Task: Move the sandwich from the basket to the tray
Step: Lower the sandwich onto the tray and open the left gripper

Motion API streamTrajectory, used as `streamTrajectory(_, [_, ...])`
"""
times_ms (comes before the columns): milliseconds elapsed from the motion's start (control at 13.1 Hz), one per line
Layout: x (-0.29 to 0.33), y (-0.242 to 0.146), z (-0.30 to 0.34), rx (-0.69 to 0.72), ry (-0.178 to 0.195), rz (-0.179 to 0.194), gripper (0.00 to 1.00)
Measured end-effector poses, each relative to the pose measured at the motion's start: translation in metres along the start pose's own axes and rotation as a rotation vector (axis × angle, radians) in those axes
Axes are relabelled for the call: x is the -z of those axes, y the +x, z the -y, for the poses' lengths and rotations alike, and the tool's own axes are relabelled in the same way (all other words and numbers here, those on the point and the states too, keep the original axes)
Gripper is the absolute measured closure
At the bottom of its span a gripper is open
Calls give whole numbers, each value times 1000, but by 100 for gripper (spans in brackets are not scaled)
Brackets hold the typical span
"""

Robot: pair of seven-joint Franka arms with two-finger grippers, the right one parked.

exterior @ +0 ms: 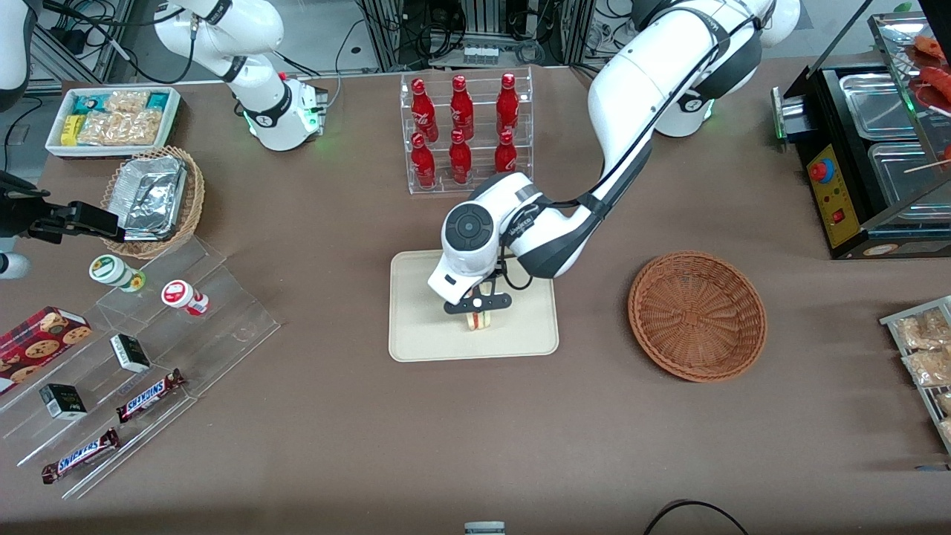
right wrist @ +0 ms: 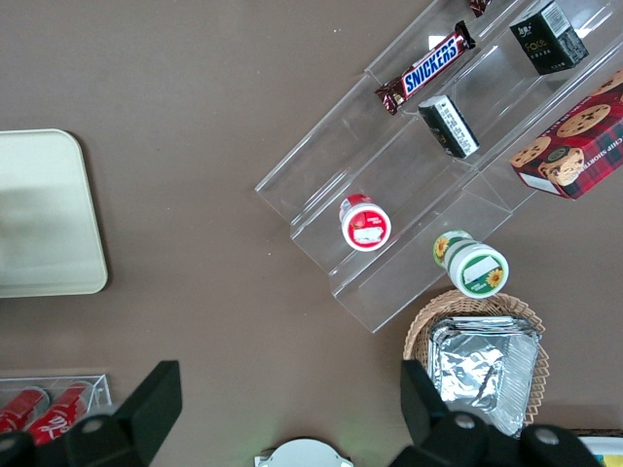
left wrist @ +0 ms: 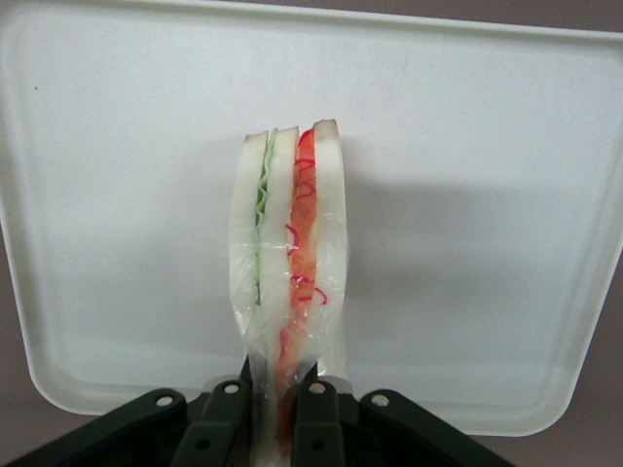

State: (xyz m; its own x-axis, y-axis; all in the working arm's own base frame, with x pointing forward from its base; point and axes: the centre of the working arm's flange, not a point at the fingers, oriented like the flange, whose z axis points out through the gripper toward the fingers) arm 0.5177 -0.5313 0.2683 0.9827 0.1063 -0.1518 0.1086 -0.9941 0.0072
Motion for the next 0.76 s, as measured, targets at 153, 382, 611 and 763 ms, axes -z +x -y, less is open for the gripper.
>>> streamTrajectory(153, [-5, 0, 1, 0, 14, 11, 85])
streamTrajectory(382, [-13, 1, 2, 1, 30, 7, 85])
streamTrajectory(611, [-21, 1, 3, 17, 39, 14, 85])
streamTrajectory(763, [-25, 2, 4, 31, 48, 7, 85])
